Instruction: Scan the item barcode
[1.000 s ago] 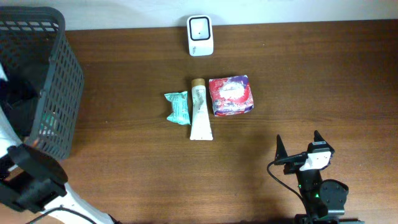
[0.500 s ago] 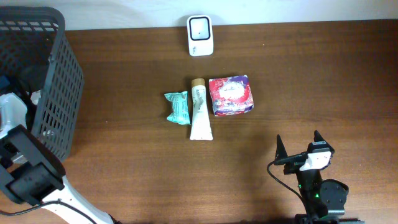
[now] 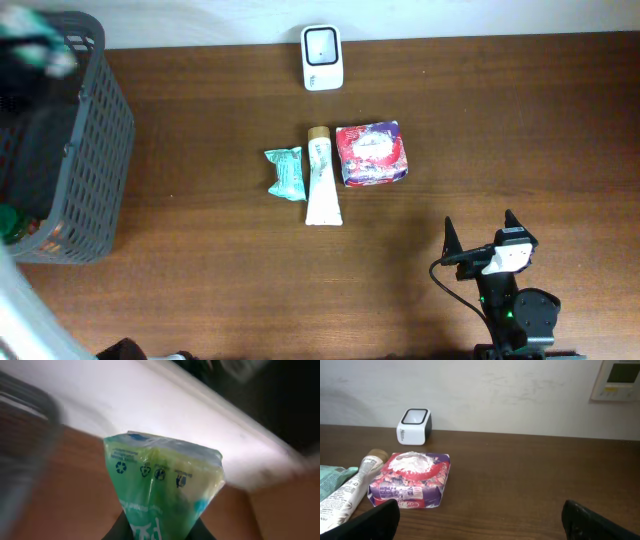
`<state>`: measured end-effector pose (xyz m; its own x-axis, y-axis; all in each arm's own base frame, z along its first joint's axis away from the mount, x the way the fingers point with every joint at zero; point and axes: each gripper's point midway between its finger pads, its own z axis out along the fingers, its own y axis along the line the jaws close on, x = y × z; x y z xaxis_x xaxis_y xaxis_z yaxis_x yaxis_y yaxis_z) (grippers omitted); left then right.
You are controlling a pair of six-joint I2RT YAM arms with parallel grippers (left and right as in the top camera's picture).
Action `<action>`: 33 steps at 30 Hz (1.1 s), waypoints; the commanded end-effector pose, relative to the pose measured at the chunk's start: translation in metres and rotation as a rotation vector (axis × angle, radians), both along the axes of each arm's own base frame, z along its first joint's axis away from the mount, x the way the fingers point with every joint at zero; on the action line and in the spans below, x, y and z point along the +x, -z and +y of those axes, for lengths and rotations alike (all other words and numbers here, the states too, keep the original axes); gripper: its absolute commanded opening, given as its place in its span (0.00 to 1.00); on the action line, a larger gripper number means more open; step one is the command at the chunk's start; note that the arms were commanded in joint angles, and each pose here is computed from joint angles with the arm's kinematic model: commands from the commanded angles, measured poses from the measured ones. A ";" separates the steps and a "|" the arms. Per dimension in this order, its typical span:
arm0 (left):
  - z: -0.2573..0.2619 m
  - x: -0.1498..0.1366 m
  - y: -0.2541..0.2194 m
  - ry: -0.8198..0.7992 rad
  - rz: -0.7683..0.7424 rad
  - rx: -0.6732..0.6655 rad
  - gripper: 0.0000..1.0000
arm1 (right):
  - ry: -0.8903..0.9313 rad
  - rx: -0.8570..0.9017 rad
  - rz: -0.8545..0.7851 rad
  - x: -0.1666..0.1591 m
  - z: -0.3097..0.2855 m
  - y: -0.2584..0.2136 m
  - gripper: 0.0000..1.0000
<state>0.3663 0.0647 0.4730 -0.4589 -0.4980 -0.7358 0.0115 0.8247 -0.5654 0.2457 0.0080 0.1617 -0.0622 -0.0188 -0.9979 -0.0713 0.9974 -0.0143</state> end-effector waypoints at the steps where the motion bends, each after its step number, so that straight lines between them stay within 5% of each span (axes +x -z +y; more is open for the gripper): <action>1: -0.081 0.014 0.074 0.209 0.246 0.124 0.00 | 0.009 0.003 0.006 0.000 -0.002 0.004 0.98; 8: -0.223 0.034 0.267 0.463 0.712 0.493 0.00 | 0.009 0.003 0.006 0.000 -0.002 0.004 0.99; 10: -0.243 0.044 0.313 0.482 0.794 0.497 0.00 | 0.009 0.003 0.006 0.000 -0.002 0.004 0.99; 13: -0.271 0.052 0.387 0.454 0.925 0.476 0.14 | 0.009 0.003 0.006 0.000 -0.002 0.004 0.99; 15: -0.279 0.051 0.427 0.475 0.981 0.496 0.71 | 0.009 0.003 0.005 0.000 -0.002 0.004 0.99; 17: -0.279 0.051 0.429 0.475 0.984 0.497 0.90 | 0.009 0.003 0.006 0.000 -0.002 0.004 0.99; 20: -0.278 0.065 0.382 0.460 0.926 0.480 0.99 | 0.009 0.003 0.006 0.000 -0.002 0.004 0.99; 25: -0.209 0.083 0.194 0.296 0.621 0.371 0.98 | 0.009 0.003 0.006 0.000 -0.002 0.004 0.99; 29: -0.067 0.053 0.088 -0.055 0.412 0.488 1.00 | 0.009 0.003 0.006 0.000 -0.002 0.004 0.99; 33: 0.061 0.015 0.062 -0.435 0.445 0.512 0.99 | 0.009 0.003 0.005 0.000 -0.002 0.004 0.99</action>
